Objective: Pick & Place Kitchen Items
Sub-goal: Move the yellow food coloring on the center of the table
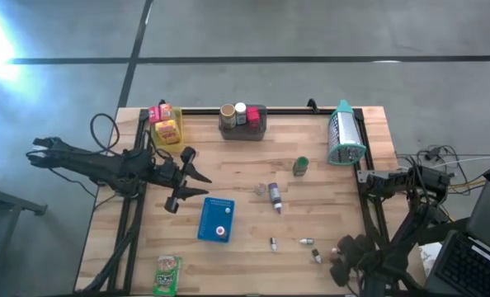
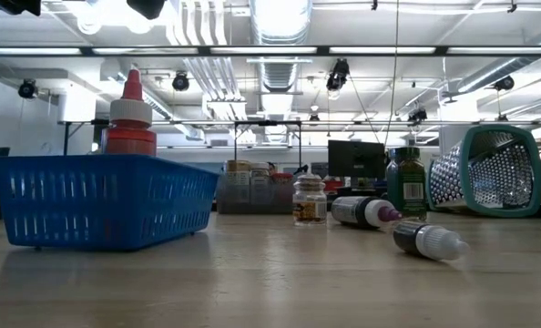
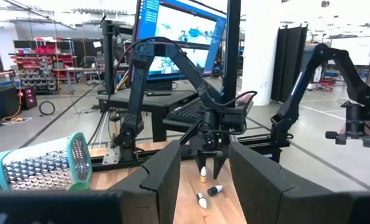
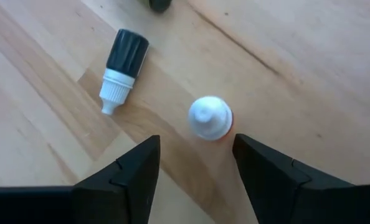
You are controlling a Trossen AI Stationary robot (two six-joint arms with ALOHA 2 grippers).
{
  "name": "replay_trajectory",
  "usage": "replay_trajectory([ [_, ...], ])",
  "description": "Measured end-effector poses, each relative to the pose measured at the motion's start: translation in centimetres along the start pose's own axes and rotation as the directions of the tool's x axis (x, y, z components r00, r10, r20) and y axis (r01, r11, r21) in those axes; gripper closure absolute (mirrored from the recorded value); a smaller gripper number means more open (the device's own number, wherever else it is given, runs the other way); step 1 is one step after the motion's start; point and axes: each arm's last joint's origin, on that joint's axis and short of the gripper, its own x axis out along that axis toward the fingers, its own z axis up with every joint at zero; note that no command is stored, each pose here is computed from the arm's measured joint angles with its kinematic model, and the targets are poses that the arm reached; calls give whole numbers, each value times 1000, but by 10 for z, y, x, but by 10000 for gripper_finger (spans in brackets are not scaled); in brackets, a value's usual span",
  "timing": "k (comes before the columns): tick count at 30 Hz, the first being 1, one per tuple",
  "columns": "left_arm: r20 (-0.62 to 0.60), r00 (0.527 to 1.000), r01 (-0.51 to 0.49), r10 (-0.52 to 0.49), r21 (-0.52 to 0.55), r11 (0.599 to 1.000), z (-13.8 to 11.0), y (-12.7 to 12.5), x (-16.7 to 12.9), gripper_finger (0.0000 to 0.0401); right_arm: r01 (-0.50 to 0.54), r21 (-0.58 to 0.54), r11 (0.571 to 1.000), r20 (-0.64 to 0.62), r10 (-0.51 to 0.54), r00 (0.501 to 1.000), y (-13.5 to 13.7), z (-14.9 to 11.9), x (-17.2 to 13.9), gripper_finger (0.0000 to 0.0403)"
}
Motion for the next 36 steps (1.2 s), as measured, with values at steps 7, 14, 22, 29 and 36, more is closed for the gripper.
replay_trajectory([
  [7,-1,1000,0,0,-1,1000,0,0,0,257,19,-4,1000,31,-19,999,-3,2,1,218],
  [14,-1,1000,1,-1,-1,1000,0,0,0,257,29,-7,1000,60,-29,998,-5,4,2,233],
  [22,-1,1000,2,-2,-1,1000,0,0,0,257,5,-6,1000,92,-4,996,-4,5,2,262],
  [29,-1,1000,2,-2,-1,1000,0,0,0,257,-2,-5,1000,100,2,995,-4,5,3,307],
  [36,-1,1000,2,-2,-1,1000,0,0,0,257,-23,26,999,68,22,997,0,11,-4,336],
])
